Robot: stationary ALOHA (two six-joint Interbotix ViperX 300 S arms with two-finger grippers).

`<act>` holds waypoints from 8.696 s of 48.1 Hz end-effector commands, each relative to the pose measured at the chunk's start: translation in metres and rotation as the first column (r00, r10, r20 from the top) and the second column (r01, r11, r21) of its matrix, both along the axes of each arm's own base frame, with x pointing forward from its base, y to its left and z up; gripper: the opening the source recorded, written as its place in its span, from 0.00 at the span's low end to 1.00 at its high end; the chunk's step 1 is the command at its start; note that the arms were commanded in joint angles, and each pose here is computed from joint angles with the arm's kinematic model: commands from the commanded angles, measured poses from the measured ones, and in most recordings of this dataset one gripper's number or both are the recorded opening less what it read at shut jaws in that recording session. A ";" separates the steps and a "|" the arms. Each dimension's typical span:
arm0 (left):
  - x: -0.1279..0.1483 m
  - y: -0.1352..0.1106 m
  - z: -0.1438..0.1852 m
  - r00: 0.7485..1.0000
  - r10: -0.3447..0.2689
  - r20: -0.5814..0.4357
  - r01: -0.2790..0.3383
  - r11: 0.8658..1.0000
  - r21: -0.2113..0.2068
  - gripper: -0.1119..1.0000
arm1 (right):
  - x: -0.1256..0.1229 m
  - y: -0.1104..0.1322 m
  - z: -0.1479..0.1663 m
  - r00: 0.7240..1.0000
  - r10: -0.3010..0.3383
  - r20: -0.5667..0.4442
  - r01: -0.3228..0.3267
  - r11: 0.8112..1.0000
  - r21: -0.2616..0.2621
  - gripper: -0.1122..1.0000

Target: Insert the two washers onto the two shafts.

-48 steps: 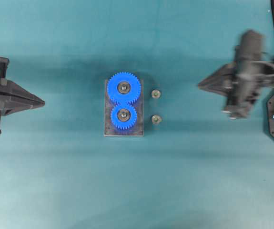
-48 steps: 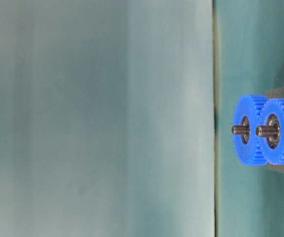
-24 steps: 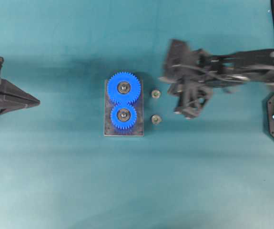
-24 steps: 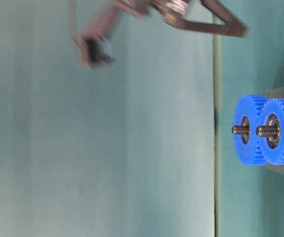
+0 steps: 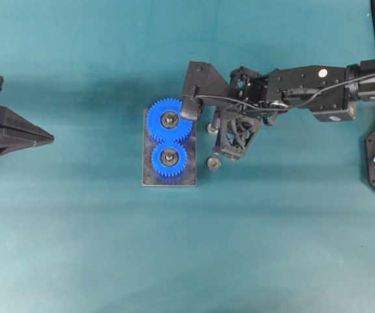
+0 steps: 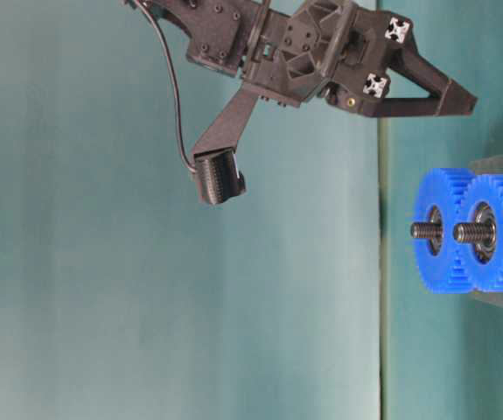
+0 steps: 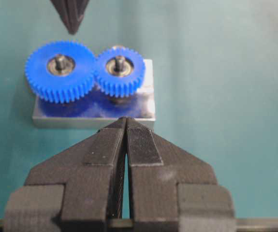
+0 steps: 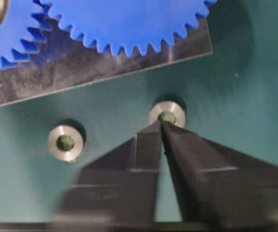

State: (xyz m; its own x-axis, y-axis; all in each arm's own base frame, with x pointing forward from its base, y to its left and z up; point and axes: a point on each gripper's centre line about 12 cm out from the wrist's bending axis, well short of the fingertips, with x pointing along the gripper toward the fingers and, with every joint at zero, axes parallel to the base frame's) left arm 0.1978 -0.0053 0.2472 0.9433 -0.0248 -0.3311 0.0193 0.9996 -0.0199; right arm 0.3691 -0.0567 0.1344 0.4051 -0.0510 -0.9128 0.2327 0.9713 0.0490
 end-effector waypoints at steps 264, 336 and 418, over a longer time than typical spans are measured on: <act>0.006 -0.001 0.020 0.998 0.001 0.059 0.000 1.000 -0.012 0.11 | 0.067 -0.006 0.052 0.979 0.124 0.164 -0.104 0.987 -0.123 0.82; 0.005 -0.001 0.025 0.997 0.001 0.075 0.000 1.000 -0.012 0.11 | -0.016 0.061 -0.032 0.988 0.017 0.153 -0.025 0.998 0.050 0.72; 0.005 -0.001 0.023 0.998 0.016 0.067 -0.012 0.998 -0.061 0.11 | -0.006 0.081 -0.025 0.993 0.077 0.090 -0.081 0.996 0.043 0.46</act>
